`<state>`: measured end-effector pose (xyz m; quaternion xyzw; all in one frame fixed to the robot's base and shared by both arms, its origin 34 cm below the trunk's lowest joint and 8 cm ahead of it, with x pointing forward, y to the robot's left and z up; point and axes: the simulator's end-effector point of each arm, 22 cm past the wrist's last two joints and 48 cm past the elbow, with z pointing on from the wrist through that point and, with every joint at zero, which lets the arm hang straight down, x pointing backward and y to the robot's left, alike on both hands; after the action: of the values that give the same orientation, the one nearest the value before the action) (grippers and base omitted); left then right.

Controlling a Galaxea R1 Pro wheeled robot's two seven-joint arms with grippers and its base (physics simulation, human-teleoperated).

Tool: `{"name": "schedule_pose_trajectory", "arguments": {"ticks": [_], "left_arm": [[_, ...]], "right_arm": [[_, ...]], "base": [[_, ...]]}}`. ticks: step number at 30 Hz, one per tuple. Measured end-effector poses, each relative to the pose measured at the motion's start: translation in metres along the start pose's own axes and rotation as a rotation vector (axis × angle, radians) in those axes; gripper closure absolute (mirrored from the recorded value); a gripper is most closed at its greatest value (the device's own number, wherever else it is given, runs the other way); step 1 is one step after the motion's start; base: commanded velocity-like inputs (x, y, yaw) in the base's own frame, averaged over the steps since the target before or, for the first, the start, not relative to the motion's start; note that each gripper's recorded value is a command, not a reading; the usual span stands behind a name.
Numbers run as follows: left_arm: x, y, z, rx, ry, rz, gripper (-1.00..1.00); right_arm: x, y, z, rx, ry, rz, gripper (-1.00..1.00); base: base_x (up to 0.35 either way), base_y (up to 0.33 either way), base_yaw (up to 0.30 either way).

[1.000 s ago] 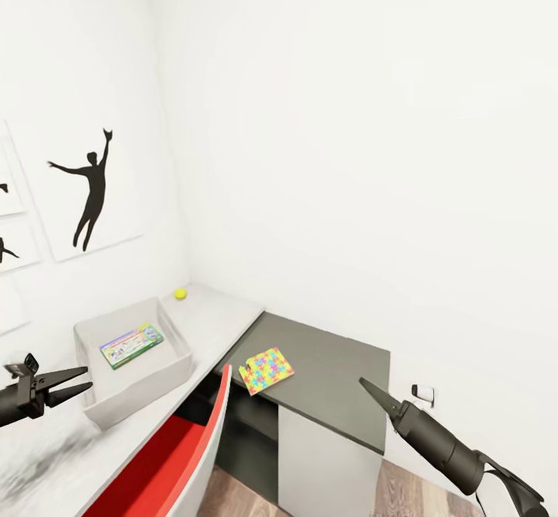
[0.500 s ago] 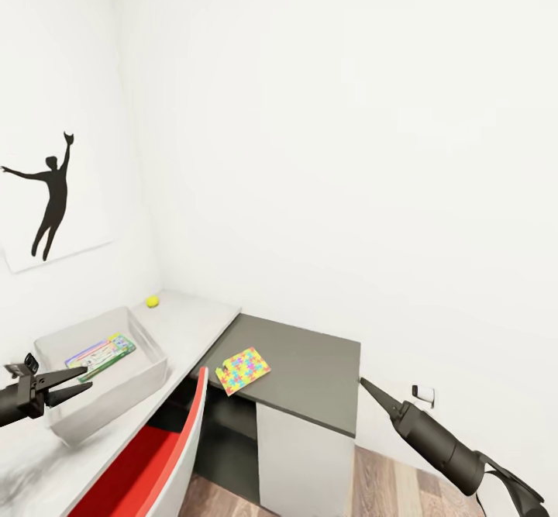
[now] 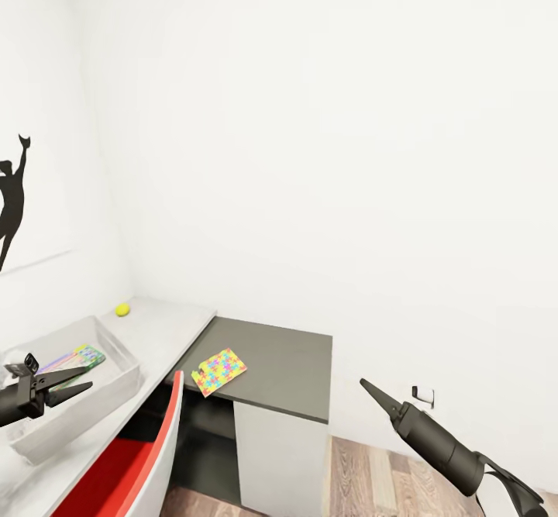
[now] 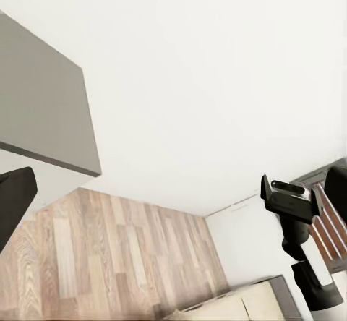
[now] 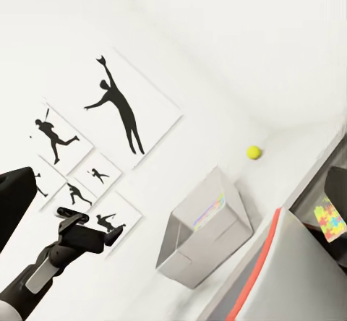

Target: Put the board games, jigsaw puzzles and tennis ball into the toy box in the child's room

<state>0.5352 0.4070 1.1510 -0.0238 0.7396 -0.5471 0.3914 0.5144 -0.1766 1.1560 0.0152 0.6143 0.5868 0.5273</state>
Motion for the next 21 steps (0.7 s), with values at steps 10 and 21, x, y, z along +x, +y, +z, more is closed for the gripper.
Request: {"name": "schedule_pose_trajectory", "arguments": {"ticks": [10, 21], "left_arm": [[-0.0013, -0.0040, -0.0013, 0.005, -0.004, 0.009, -1.00], [-0.0028, -0.0085, -0.0027, 0.010, -0.008, 0.018, -1.00]], "right_arm": [[-0.0017, 0.0036, 0.0000, -0.006, -0.004, -0.006, -1.00], [-0.0036, 0.0075, -0.0002, -0.013, -0.007, -0.013, -1.00]], "base": [[-0.123, 0.000, -0.236], [-0.199, 0.000, -0.235]]}}
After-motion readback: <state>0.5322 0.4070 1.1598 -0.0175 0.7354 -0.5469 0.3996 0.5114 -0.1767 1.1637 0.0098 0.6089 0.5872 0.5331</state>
